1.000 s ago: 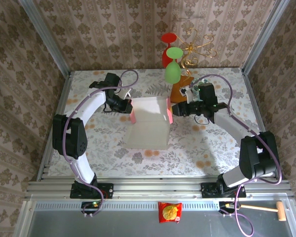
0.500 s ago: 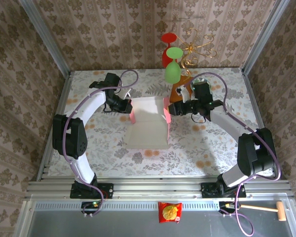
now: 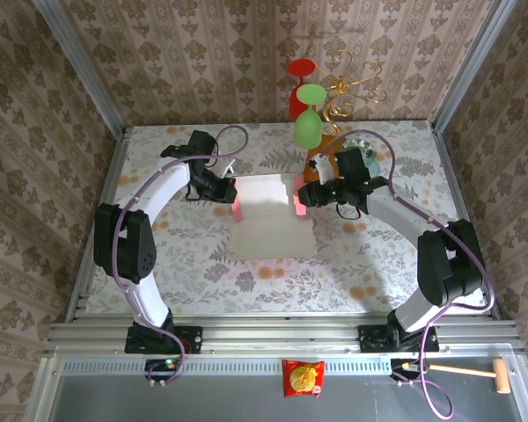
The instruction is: Fold the paper box
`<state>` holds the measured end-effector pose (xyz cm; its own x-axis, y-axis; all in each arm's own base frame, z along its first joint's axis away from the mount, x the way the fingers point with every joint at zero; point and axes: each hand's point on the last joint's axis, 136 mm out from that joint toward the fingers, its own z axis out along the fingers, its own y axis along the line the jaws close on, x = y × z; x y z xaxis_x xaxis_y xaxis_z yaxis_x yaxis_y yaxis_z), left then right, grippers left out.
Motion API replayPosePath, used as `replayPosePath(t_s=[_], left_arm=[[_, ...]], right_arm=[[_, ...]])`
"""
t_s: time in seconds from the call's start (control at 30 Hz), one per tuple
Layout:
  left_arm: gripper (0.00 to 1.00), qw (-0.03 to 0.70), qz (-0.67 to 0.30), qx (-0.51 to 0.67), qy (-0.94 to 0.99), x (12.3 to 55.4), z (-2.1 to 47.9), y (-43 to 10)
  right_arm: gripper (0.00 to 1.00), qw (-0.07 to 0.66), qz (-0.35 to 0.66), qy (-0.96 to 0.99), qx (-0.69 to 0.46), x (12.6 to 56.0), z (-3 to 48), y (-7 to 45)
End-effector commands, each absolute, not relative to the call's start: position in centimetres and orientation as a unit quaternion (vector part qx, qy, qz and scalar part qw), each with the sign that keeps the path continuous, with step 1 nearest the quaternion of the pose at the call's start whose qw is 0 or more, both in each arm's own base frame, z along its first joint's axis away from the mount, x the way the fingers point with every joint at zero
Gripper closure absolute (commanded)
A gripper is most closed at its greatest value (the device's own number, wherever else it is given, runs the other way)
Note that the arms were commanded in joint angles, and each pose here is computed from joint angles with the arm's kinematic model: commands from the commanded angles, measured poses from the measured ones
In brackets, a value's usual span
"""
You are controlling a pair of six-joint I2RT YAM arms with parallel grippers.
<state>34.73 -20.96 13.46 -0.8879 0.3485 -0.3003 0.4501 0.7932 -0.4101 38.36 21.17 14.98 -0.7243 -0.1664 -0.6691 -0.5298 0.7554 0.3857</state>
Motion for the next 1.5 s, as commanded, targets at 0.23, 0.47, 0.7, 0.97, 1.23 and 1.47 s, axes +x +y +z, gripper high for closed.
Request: replayPosePath(t_s=[0.23, 0.47, 0.7, 0.97, 1.23, 1.47], left_arm=[[1.00, 0.106, -0.262, 0.230, 0.931, 33.6, 14.4, -22.0], [1.00, 0.104, -0.254, 0.222, 0.935, 33.8, 14.0, -22.1], [1.00, 0.108, -0.233, 0.202, 0.945, 34.2, 13.1, -22.5], [1.00, 0.116, -0.179, 0.153, 0.965, 35.0, 11.7, -21.9], [1.00, 0.112, -0.132, 0.118, 0.978, 34.8, 10.5, -21.4], [1.00, 0.119, -0.132, 0.098, 0.979, 35.2, 10.3, -21.6]], right_arm=[[0.70, 0.328, 0.204, 0.904, -0.182, 40.3, 13.9, 21.0], [0.93, 0.329, 0.120, 0.924, -0.154, 40.9, 12.9, 20.8], [1.00, 0.330, 0.026, 0.937, -0.109, 40.7, 12.2, 19.8], [1.00, 0.288, -0.148, 0.945, -0.041, 40.1, 11.6, 16.6], [1.00, 0.262, -0.203, 0.943, -0.016, 39.5, 11.9, 16.1], [1.00, 0.260, -0.221, 0.940, -0.018, 39.0, 11.9, 16.7]])
